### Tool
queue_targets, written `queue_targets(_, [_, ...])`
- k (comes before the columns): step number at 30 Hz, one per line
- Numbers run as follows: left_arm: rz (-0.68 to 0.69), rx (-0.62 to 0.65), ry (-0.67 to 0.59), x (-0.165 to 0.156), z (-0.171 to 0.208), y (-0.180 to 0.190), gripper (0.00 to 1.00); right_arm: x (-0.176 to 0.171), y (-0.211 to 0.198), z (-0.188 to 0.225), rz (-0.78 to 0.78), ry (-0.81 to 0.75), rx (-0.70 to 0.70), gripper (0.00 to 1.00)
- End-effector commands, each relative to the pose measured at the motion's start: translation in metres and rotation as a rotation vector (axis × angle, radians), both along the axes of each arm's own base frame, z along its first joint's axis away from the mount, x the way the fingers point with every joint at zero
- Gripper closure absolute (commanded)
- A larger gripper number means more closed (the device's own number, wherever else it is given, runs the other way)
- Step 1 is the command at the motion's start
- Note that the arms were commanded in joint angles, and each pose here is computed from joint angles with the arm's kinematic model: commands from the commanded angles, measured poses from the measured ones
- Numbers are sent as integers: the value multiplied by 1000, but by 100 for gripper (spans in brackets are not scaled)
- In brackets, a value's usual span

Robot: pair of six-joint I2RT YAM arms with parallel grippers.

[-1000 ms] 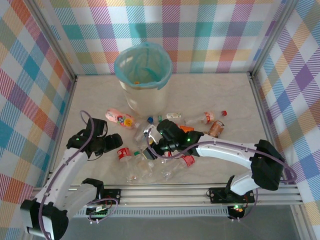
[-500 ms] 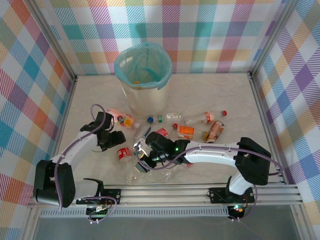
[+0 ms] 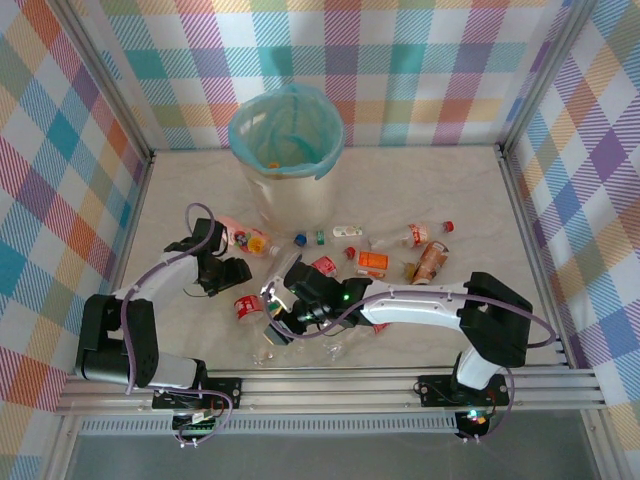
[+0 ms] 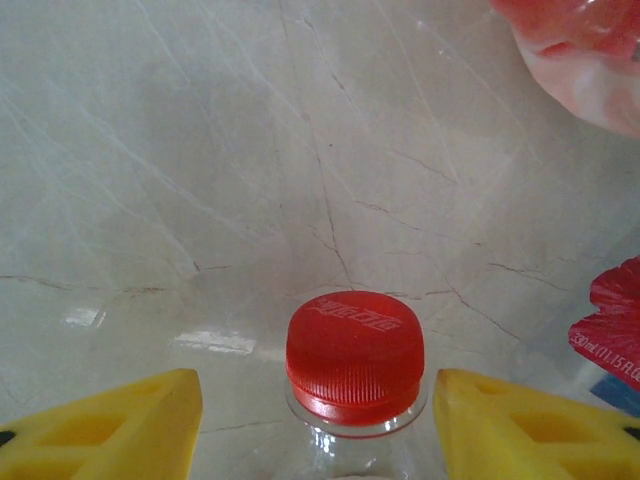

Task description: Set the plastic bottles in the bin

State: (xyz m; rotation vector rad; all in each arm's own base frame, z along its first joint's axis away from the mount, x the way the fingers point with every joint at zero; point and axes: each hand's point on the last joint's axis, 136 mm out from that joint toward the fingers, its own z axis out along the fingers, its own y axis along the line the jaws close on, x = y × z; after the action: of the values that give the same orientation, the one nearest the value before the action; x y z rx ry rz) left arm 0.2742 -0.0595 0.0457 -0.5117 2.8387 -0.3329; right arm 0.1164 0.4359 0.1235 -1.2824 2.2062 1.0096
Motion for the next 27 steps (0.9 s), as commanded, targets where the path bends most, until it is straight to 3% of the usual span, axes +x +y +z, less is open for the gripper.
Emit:
queue_targets(1, [-11,-25,-30,11,5,-3,40,-1,14,13,0,16,51,44])
queue_targets(13, [-3,-19,-41,16,5,-1,63,1,17,10,-8,19,39,44])
queue_targets(18, [-1,-10,-58,15,12,0,80,3,18,8,-7,13,26,43])
queue_targets(24, [9,30,-113,15,36,9,86,8,16,22,-28,-26,54,43])
queue_targets(27, [31,62,-170,15,59,16,94,10,18,32,-23,-50,70,43])
